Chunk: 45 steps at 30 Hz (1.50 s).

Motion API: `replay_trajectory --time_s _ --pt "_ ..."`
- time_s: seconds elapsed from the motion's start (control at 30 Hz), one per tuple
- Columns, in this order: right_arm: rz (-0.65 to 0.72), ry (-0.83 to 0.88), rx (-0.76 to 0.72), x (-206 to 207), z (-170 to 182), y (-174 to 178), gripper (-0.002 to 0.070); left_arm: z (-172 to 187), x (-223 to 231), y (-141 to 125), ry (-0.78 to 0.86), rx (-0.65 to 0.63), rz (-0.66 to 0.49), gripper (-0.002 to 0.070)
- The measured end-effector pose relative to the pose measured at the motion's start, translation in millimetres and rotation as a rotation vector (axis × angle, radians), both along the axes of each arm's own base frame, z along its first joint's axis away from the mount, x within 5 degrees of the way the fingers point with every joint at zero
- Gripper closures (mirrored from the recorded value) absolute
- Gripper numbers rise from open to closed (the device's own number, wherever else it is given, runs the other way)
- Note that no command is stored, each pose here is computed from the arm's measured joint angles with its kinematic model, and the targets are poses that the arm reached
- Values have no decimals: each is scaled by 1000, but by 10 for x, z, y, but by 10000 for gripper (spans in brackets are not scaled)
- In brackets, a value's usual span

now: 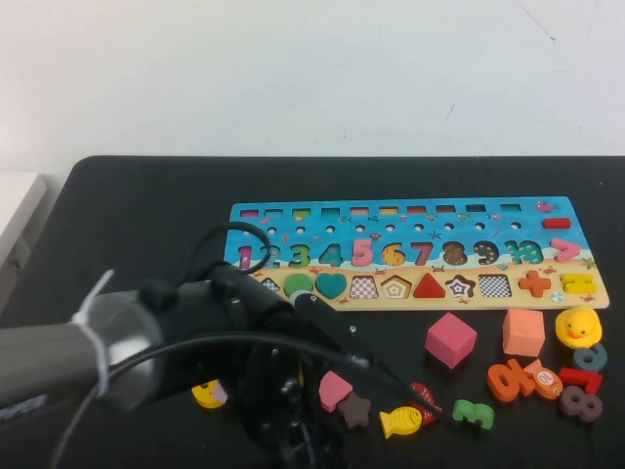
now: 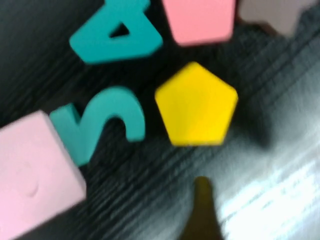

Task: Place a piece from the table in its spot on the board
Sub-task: Pick up the "Pentagon"

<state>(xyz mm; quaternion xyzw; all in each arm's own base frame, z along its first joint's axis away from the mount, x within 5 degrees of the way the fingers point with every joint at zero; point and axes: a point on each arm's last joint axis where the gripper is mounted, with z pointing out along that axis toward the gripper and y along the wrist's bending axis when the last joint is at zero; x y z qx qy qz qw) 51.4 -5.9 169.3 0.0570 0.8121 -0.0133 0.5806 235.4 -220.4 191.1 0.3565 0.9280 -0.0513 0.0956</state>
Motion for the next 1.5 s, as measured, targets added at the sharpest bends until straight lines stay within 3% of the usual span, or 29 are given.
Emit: replay_trajectory --time_s 0.07,0.13,0.47,0.7,0.9,1.23,1.4,1.5 --pt "0 0 0 0 0 0 657 -43 53 -35 4 -5 44 161" --pt "0 0 0 0 0 0 658 -79 94 -39 -2 0 68 155" --pt "0 0 0 0 0 0 657 -212 216 -72 -47 -22 115 319" --pt "0 0 0 0 0 0 657 -234 266 -48 -50 -30 143 330" --pt "0 0 0 0 0 0 657 -236 287 -48 -62 -41 147 288" --pt "0 0 0 0 0 0 658 -317 310 -76 -48 -40 153 279" --pt "0 0 0 0 0 0 658 -325 310 -78 -46 -39 153 281" --pt "0 0 0 0 0 0 657 -325 313 -76 -49 -36 149 323"
